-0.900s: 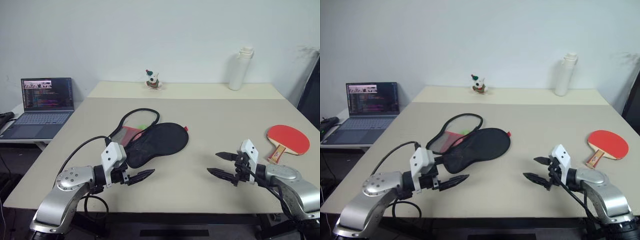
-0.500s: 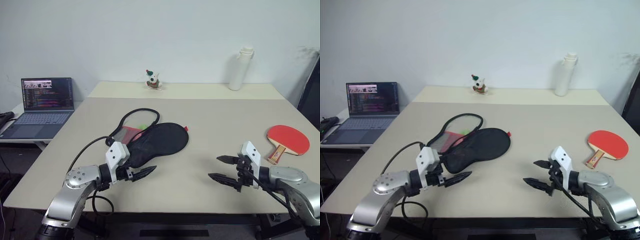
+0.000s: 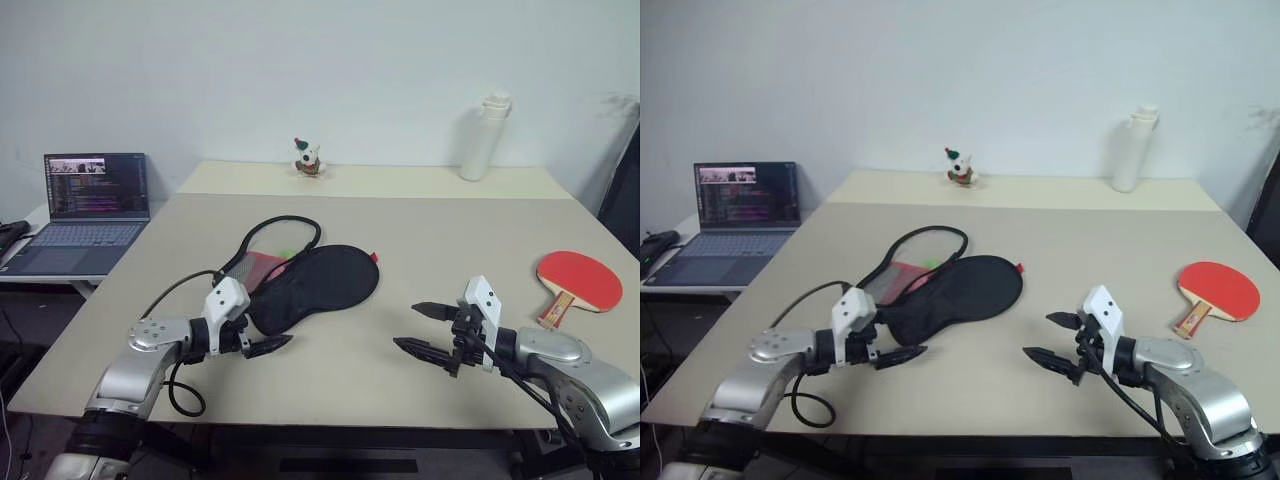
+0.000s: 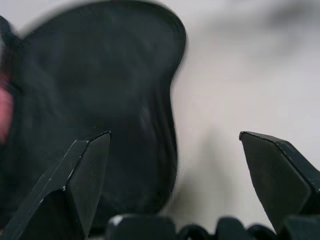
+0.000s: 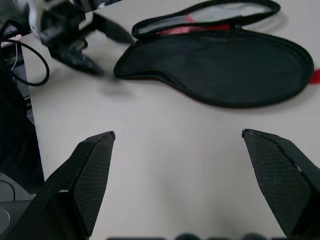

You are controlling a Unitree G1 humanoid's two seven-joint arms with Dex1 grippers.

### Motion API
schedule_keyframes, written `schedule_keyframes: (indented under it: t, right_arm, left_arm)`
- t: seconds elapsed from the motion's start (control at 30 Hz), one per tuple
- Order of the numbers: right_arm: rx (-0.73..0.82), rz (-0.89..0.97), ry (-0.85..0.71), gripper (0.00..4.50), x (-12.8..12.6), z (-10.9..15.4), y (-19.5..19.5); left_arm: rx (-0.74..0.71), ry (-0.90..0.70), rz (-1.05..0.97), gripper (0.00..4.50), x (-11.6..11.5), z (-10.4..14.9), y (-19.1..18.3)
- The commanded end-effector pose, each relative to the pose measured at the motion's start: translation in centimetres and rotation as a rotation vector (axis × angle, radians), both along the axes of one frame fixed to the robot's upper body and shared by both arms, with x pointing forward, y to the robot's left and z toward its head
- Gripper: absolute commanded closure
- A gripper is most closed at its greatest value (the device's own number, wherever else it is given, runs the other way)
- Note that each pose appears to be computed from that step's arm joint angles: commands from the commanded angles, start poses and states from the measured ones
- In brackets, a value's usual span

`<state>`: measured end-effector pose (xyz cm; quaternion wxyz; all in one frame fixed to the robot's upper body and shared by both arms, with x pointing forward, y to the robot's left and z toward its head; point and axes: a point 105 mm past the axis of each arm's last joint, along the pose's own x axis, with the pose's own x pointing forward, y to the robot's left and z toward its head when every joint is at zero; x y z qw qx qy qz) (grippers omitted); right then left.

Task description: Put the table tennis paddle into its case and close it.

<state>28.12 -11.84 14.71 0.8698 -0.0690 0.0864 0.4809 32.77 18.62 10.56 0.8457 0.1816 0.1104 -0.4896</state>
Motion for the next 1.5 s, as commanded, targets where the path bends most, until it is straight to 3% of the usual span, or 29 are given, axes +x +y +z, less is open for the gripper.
schedule_keyframes:
  t: [0.03,0.3,0.4,0.73,0.77,1.1,1.33,1.5]
  right_arm:
    - [0.014,0.028,-0.051,0.00,-0.5,1.3,0.6]
    - [0.025,0.019,-0.052,0.00,-0.4,1.3,0.8]
    - [0.025,0.007,-0.052,0.00,-0.3,1.2,0.5]
    - [0.027,-0.094,-0.074,0.00,0.8,1.6,-1.6]
    - [0.026,-0.098,-0.075,0.00,0.8,1.7,-1.8]
    - [0.008,-0.132,-0.085,0.00,1.0,1.8,-2.9]
    - [-0.008,-0.144,-0.079,0.00,0.7,1.6,-3.5]
    - [-0.026,-0.147,-0.083,0.00,0.5,1.7,-3.9]
  left_arm:
    - [0.054,-0.041,-0.061,0.02,0.7,0.4,-0.3]
    - [0.100,-0.023,-0.077,0.02,1.7,-0.9,-0.1]
    - [0.088,-0.006,-0.076,0.58,1.8,-1.0,-0.1]
    - [0.014,0.028,-0.013,4.33,1.3,-0.4,-0.2]
    - [-0.003,0.030,-0.003,4.49,1.2,-0.2,-0.5]
    - [-0.139,0.047,0.044,4.49,1.3,1.6,-5.7]
    - [-0.190,0.092,-0.039,4.49,2.8,0.8,-13.9]
    - [-0.168,0.088,-0.043,4.49,3.8,-0.1,-16.5]
